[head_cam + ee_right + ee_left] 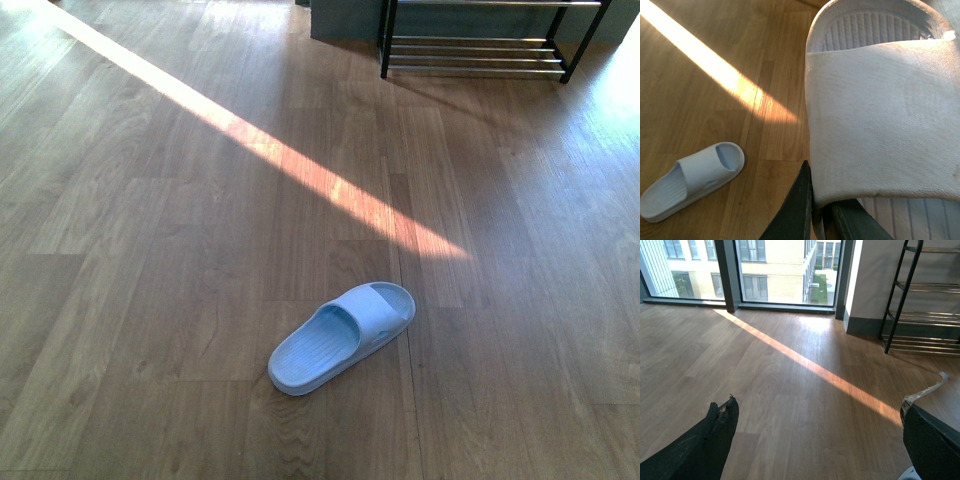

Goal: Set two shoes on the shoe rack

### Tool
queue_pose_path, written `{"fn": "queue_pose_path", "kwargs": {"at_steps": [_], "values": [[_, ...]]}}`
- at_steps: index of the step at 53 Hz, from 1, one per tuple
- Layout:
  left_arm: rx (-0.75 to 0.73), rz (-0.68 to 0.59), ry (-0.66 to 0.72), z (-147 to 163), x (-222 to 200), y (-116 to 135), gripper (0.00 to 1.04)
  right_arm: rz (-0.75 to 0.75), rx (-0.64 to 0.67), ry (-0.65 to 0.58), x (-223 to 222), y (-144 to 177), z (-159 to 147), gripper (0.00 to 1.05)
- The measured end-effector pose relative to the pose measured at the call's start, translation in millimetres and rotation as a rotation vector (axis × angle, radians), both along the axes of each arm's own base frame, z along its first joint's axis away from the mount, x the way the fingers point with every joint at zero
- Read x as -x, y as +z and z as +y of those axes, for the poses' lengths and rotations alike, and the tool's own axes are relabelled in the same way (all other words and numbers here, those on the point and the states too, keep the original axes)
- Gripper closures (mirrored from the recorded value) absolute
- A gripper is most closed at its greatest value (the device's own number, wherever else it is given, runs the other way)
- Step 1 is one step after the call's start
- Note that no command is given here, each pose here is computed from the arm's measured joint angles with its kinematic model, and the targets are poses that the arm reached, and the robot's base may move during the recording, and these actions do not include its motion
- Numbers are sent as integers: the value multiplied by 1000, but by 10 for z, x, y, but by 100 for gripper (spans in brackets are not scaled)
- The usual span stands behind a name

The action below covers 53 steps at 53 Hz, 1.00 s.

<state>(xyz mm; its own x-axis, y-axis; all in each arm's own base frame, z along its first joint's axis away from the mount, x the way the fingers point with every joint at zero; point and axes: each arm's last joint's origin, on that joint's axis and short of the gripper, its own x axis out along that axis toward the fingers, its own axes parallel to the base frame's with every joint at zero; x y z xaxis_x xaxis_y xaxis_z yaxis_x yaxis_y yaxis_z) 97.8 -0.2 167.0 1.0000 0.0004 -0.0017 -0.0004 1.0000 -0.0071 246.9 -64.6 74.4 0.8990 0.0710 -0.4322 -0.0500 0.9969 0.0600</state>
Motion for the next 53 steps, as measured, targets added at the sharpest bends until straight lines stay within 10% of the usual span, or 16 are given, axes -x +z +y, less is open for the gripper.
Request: {"fn": "queue_pose_path", "kwargs": {"at_steps": [30,39,53], "values": [[0,3,2,0,-1,0,9,-1,0,-7,0,5,-16,103],[-48,367,191,-46,-251,-5,9,-1,-1,-8,0,5,-17,103],[-372,547,-89,-376,-1164,-489,9,-1,-2,-5,-2,5,-10,103]]}}
